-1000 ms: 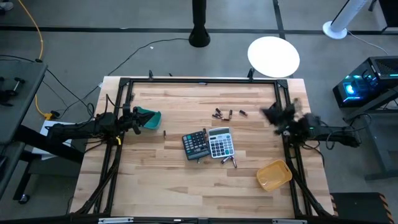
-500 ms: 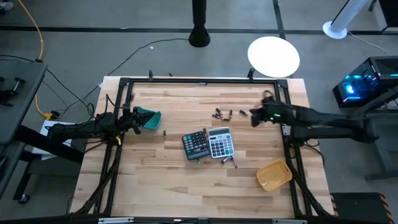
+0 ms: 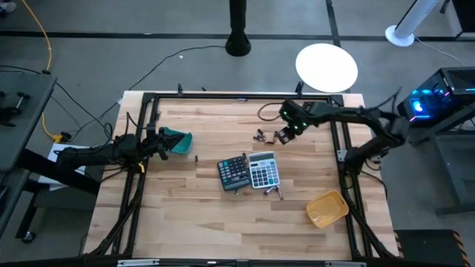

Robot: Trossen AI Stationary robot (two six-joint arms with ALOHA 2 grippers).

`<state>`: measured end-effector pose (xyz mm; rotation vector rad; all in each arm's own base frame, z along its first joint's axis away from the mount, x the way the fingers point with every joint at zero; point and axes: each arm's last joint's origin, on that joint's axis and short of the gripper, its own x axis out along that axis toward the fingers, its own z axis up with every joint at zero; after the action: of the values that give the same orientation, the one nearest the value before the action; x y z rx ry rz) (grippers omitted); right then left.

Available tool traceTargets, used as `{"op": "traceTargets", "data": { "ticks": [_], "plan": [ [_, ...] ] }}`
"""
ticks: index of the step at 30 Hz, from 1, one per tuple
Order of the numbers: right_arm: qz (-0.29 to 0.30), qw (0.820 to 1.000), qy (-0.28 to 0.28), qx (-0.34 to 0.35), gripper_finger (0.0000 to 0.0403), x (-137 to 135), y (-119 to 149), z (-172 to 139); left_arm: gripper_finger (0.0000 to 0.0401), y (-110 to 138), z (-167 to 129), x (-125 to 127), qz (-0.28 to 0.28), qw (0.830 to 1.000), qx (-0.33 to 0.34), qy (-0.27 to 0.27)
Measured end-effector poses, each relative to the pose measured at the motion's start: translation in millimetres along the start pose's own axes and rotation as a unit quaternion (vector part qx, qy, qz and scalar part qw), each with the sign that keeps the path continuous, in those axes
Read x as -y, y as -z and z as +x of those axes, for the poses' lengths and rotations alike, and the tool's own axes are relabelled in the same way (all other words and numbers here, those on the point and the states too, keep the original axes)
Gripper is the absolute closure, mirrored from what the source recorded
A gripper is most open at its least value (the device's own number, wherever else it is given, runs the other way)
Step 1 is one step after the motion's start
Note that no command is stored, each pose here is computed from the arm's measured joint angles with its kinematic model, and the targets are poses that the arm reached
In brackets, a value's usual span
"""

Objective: Sort batteries
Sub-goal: Put the black battery into the yellow bin

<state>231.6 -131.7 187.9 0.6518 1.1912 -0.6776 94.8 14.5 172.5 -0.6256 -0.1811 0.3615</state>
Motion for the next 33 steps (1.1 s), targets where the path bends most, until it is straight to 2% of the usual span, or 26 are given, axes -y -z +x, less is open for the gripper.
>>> {"op": "traceTargets", "data": {
  "ticks": [4, 7, 14, 16, 20, 25, 29, 31, 33],
  "plan": [
    [-0.053, 0.997, 0.032, -0.041, 0.0215, -4.5, -14.6, 3.5, 0.0400, 0.1, 0.0, -0.1, 0.000, 1.000, 0.000, 0.000],
    [-0.084, 0.994, 0.035, -0.061, 0.0192, -6.5, -19.9, 15.4, 0.0400, 0.1, 0.0, 0.0, 0.000, 1.000, 0.000, 0.000],
    [-0.116, 0.983, 0.086, -0.113, 0.0189, 2.6, -21.0, 50.8, 0.0400, 0.1, 0.0, -0.1, 0.000, 1.000, 0.000, 0.000],
    [-0.119, 0.982, 0.086, -0.121, 0.0193, 7.1, -22.7, 55.4, 0.0400, 0.0, 0.0, 0.0, 0.000, 1.000, 0.000, 0.000],
    [-0.104, 0.981, 0.048, -0.156, 0.0231, 17.4, -19.9, 66.4, 0.0400, 0.0, 0.0, 0.0, 0.000, 1.000, 0.000, 0.000],
    [-0.105, 0.980, 0.031, -0.168, 0.0373, 21.7, -13.0, 67.9, 0.0400, 0.1, 0.0, 0.0, 0.000, 1.000, 0.000, 0.000],
    [-0.114, 0.981, 0.027, -0.158, 0.0377, 12.5, -5.3, 46.4, 0.0400, 0.1, 0.0, 0.0, 0.000, 1.000, 0.000, 0.000],
    [-0.107, 0.982, 0.018, -0.157, 0.0380, 7.6, 3.2, 24.1, 0.0400, 0.1, 0.0, 0.0, 0.000, 1.000, 0.000, 0.000],
    [-0.098, 0.989, 0.002, -0.114, 0.0380, 0.6, 5.7, -3.0, 0.0400, 0.1, 0.0, 0.0, 0.000, 1.000, 0.000, 0.000]
  ]
}}
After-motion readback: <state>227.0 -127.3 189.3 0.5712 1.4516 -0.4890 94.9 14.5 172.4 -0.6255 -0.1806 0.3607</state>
